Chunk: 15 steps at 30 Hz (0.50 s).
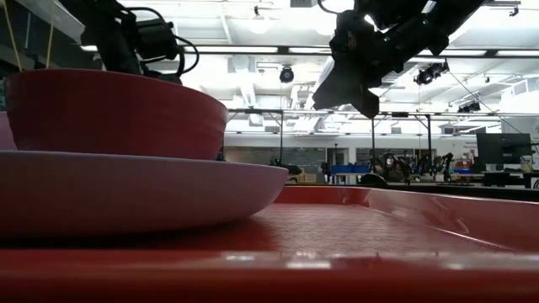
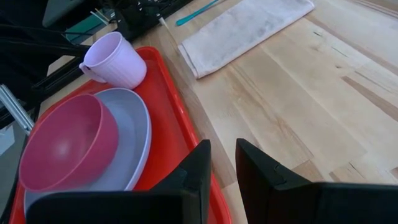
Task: Set up tray
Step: Put the peach napkin to the right of the purple plate on the orange serving tray
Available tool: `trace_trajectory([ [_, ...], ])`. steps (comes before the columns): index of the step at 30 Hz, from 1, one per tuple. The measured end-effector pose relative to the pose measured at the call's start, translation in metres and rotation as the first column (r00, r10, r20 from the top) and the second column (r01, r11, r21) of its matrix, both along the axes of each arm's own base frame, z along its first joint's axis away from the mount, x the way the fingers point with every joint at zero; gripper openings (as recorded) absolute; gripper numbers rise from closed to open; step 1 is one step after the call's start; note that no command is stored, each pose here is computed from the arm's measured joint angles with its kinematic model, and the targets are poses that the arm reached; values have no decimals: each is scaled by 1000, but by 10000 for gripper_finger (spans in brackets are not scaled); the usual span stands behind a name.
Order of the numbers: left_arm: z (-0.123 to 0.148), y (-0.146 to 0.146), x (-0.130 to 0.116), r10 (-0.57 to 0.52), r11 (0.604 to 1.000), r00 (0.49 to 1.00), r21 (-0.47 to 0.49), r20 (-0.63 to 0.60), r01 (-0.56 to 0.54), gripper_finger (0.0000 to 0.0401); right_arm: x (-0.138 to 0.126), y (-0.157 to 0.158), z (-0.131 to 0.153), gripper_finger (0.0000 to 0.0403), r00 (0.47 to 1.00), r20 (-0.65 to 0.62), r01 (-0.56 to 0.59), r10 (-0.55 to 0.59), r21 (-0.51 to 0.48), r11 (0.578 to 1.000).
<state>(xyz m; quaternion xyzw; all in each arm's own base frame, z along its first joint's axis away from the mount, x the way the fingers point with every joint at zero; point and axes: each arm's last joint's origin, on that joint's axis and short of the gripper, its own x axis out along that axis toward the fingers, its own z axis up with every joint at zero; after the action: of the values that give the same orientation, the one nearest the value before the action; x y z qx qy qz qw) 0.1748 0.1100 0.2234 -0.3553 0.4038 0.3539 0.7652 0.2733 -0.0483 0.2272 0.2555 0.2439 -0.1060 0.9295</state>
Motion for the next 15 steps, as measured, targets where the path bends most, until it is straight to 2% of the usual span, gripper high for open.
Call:
trace_trajectory([
  [3, -1, -1, -2, -1, 1000, 1000, -14, -20, 0, 114, 0, 0, 0, 53, 1000, 0, 0, 0, 0, 1000],
  [10, -1, -2, -2, 4, 1000, 1000, -20, -27, -5, 204, 0, 0, 0, 53, 1000, 0, 0, 0, 0, 1000],
  [15, -1, -2, -3, 5, 1000, 1000, -20, -27, -5, 247, 0, 0, 0, 53, 1000, 0, 0, 0, 0, 1000],
])
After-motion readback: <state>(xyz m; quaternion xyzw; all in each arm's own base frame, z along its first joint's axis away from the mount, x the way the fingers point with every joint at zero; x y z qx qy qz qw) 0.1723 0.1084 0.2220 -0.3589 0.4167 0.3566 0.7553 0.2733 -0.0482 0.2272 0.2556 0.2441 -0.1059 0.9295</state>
